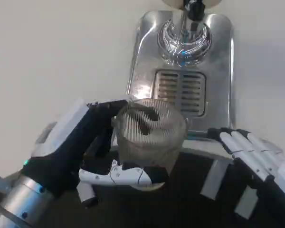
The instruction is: Grasp the cup under the faucet to collect the drink, then remove the cup.
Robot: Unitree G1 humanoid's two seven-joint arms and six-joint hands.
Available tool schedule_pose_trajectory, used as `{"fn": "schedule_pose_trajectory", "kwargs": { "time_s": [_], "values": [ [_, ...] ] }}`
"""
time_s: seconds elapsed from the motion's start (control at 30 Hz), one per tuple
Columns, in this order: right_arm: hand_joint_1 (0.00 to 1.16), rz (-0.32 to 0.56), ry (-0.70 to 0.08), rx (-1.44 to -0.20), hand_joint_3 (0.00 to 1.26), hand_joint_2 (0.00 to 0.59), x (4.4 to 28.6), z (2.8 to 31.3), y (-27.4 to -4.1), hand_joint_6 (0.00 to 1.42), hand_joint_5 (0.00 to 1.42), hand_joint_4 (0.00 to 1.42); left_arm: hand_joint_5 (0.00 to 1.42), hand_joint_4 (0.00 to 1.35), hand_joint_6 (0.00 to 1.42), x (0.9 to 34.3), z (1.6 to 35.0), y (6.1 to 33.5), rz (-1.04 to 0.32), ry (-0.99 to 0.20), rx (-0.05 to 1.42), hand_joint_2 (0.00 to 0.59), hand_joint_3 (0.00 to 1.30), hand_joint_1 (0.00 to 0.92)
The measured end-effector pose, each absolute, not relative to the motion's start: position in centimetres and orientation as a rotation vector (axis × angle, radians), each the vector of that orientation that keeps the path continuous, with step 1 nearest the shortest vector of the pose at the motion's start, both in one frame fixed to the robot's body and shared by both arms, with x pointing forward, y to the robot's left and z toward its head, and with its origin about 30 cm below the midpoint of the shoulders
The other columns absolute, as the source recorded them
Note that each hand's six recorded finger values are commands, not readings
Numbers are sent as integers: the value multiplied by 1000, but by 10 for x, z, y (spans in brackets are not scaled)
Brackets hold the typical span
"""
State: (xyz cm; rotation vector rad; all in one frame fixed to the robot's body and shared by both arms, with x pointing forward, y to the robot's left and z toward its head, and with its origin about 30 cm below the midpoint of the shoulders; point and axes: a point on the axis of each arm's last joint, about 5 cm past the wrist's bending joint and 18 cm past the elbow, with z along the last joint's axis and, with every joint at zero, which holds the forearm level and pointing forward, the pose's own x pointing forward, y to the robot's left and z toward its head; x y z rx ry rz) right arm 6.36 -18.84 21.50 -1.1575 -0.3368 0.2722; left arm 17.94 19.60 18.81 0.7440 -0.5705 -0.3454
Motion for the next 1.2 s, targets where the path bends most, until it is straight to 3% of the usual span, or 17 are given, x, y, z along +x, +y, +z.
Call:
{"fn": "schedule_pose_trajectory", "kwargs": {
  "time_s": [0.6,0.9,1.2],
  "values": [
    [531,262,-319,-1154,26,290,63,215,-189,49,0,11,1364,1090,1424,184,188,194,-335,-573,734,106,1114,660],
    [554,233,-284,-1147,36,310,60,213,-190,63,0,11,1364,1077,1424,221,181,183,-204,-575,690,105,1101,660],
    [573,190,-261,-1157,36,326,58,213,-194,63,0,19,1353,1061,1424,259,171,151,-240,-634,667,110,1090,659]
  ]
}}
